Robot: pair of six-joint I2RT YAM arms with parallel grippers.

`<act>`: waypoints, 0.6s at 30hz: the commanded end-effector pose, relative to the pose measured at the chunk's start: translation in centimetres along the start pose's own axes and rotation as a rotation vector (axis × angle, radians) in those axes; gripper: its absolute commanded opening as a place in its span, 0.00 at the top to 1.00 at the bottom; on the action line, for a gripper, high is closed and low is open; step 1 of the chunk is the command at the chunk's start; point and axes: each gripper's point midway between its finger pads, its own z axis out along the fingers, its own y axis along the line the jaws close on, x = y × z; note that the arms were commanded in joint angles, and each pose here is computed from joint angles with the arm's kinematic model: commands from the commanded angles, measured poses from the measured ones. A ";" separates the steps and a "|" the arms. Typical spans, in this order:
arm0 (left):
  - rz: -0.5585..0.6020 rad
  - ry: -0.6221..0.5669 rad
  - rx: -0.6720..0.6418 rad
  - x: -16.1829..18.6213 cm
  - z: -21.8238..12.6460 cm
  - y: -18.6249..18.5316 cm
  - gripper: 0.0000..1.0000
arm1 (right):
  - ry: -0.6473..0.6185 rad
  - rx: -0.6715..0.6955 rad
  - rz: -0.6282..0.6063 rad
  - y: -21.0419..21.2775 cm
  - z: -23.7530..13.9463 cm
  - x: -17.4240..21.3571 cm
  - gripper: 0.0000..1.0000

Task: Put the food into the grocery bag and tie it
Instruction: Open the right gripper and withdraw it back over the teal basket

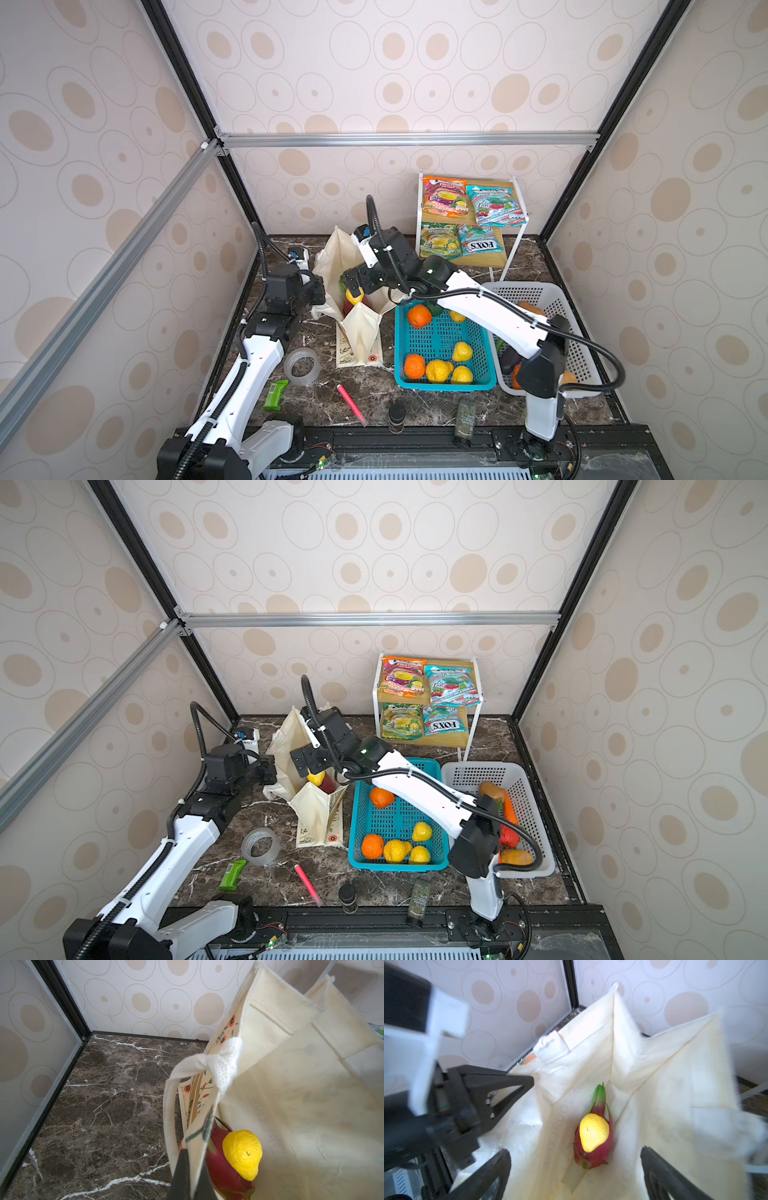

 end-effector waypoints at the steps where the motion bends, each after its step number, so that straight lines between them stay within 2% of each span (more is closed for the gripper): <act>1: -0.002 -0.084 0.000 -2.2 -0.9 0.0 1.00 | -0.025 0.093 0.018 -1.9 -3.3 0.2 0.00; 4: -0.002 -0.081 0.000 -2.2 -0.9 0.0 1.00 | -0.012 0.173 0.054 -4.1 -6.9 2.5 0.00; 8: -0.005 -0.081 -0.001 -2.3 -1.0 0.0 1.00 | 0.043 0.246 0.097 -6.9 -11.6 8.3 0.00; 10: -0.007 -0.086 0.010 -2.4 -1.1 -0.2 1.00 | 0.053 0.237 0.119 -7.6 -13.4 11.2 0.00; 14: -0.010 -0.083 0.022 -2.4 -1.0 -0.4 1.00 | 0.115 0.259 0.161 -9.3 -15.4 17.0 0.00; 18: -0.011 -0.077 0.021 -2.3 -0.8 -0.3 1.00 | 0.215 0.269 0.185 -9.9 -15.4 21.1 0.00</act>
